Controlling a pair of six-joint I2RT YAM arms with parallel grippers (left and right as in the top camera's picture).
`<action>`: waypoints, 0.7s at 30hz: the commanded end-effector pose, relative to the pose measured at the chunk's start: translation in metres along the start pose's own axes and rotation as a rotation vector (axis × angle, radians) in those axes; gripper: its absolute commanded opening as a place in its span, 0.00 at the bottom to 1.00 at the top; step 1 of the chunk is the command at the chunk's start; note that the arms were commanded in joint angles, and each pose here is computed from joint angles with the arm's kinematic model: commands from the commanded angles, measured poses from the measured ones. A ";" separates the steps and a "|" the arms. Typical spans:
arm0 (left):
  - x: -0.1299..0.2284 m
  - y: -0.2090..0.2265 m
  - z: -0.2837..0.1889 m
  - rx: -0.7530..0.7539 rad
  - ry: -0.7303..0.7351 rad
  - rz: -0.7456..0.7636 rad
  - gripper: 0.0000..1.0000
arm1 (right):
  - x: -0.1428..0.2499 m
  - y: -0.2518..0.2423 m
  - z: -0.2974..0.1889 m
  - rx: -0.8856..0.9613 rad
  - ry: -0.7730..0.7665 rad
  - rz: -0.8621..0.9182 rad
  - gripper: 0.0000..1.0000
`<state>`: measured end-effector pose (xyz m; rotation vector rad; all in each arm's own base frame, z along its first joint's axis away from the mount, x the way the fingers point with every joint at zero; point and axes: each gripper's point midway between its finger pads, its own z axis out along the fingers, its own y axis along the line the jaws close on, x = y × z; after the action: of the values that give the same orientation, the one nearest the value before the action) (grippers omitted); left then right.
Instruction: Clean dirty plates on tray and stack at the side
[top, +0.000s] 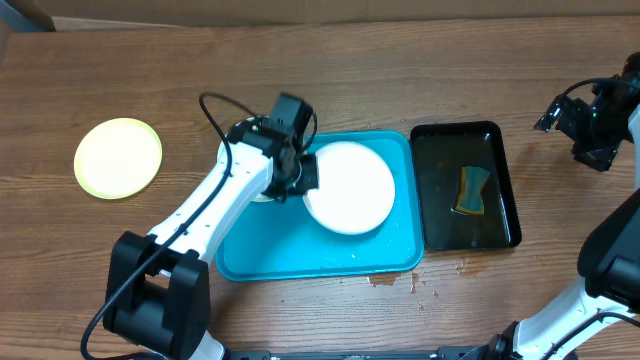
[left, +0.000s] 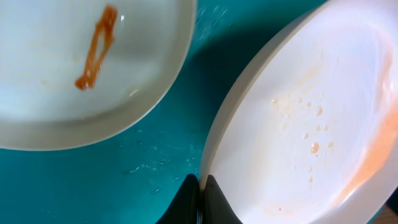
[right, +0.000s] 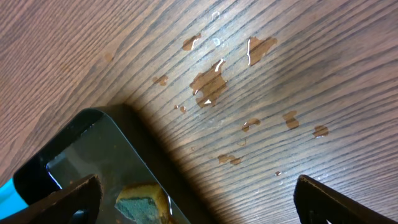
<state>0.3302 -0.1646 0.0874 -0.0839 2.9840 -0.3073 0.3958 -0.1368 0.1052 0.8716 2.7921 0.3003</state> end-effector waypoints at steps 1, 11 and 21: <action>-0.035 -0.019 -0.034 0.047 -0.111 0.043 0.04 | -0.006 0.004 -0.014 -0.013 -0.041 -0.004 1.00; -0.075 -0.085 -0.077 0.102 -0.365 0.162 0.04 | -0.006 0.004 -0.014 -0.013 -0.041 -0.005 1.00; -0.061 -0.142 -0.103 -0.171 -0.700 0.333 0.04 | -0.006 0.004 -0.014 -0.013 -0.041 -0.005 1.00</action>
<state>0.3740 -0.2866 0.1984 0.2504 2.4213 -0.1987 0.3959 -0.1367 0.1052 0.8715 2.7920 0.3009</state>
